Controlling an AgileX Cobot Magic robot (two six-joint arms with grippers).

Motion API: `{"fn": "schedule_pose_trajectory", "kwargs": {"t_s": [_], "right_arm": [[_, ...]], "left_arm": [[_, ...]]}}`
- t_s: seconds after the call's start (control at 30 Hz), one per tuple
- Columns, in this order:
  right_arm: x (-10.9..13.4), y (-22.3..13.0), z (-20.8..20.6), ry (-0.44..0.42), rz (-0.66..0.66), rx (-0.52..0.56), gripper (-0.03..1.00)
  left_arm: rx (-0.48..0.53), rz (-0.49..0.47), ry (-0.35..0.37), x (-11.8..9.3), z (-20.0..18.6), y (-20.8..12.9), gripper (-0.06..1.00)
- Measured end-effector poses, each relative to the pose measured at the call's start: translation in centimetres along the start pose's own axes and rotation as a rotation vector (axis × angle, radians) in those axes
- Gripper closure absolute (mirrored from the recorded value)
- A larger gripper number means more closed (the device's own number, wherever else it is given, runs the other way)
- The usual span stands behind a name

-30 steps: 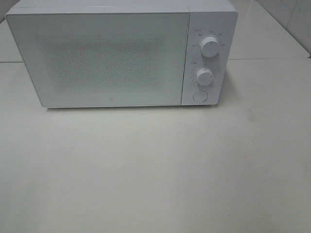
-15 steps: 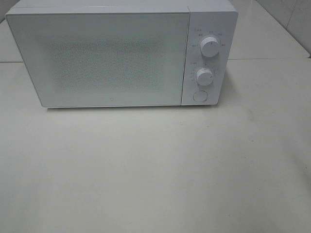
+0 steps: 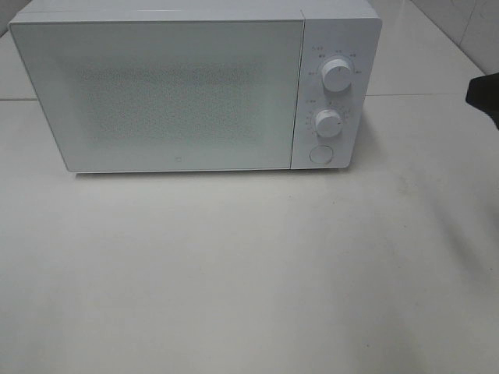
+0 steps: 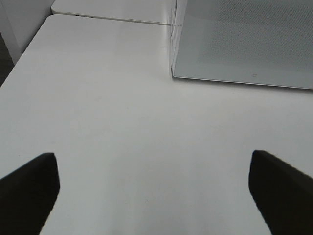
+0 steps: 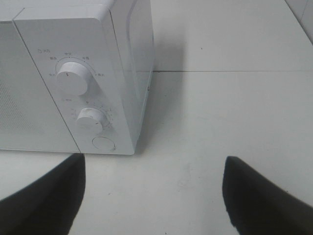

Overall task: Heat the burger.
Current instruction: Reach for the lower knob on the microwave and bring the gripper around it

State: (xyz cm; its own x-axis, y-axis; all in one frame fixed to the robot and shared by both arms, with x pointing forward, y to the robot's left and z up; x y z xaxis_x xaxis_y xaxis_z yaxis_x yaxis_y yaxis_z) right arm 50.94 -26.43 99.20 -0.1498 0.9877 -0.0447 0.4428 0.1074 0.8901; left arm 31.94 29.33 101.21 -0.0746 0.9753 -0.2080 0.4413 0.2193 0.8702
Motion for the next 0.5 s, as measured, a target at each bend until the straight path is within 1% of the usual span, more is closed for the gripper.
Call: {"fn": "schedule_pose_trajectory", "kwargs": {"t_s": [0.03, 0.2, 0.23, 0.37, 0.43, 0.5], "right_arm": [[-0.1, 0.1, 0.9, -0.003, 0.000, -0.010, 0.21], [-0.2, 0.2, 2.7, -0.010, 0.000, -0.048, 0.21], [-0.2, 0.2, 3.4, -0.016, 0.000, -0.082, 0.21], [-0.3, -0.1, 4.0, -0.022, -0.001, -0.122, 0.21], [-0.4, -0.5, 4.8, -0.034, -0.003, -0.195, 0.21], [-0.5, -0.9, 4.9, -0.038, -0.005, -0.205, 0.21]], "left_arm": [[0.000, 0.000, 0.000, 0.0, 0.0, 0.0, -0.02], [0.000, 0.000, 0.000, 0.0, 0.0, 0.0, -0.02], [0.000, 0.000, 0.000, 0.0, 0.0, 0.0, -0.02], [0.000, 0.000, 0.000, 0.0, 0.0, 0.0, -0.02], [0.000, 0.000, 0.000, 0.0, 0.0, 0.0, -0.02], [0.000, 0.000, 0.000, 0.0, 0.0, 0.0, -0.02]]}}
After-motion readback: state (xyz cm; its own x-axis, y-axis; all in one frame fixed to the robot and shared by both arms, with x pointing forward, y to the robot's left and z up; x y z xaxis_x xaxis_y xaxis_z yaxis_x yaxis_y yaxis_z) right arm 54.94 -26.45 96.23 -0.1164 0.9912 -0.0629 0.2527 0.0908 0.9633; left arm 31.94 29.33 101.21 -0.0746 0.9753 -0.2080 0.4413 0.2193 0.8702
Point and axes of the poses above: a point on each arm's last joint axis where the gripper is mounted, z pointing out along that axis toward the gripper, x along the wrist's bending axis when the last joint is at zero, y = z × x, the point moved 10 cm from there along z, pointing out along that axis toward the gripper, and after that the axes turned 9 degrees about -z, right-handed, at the moved point
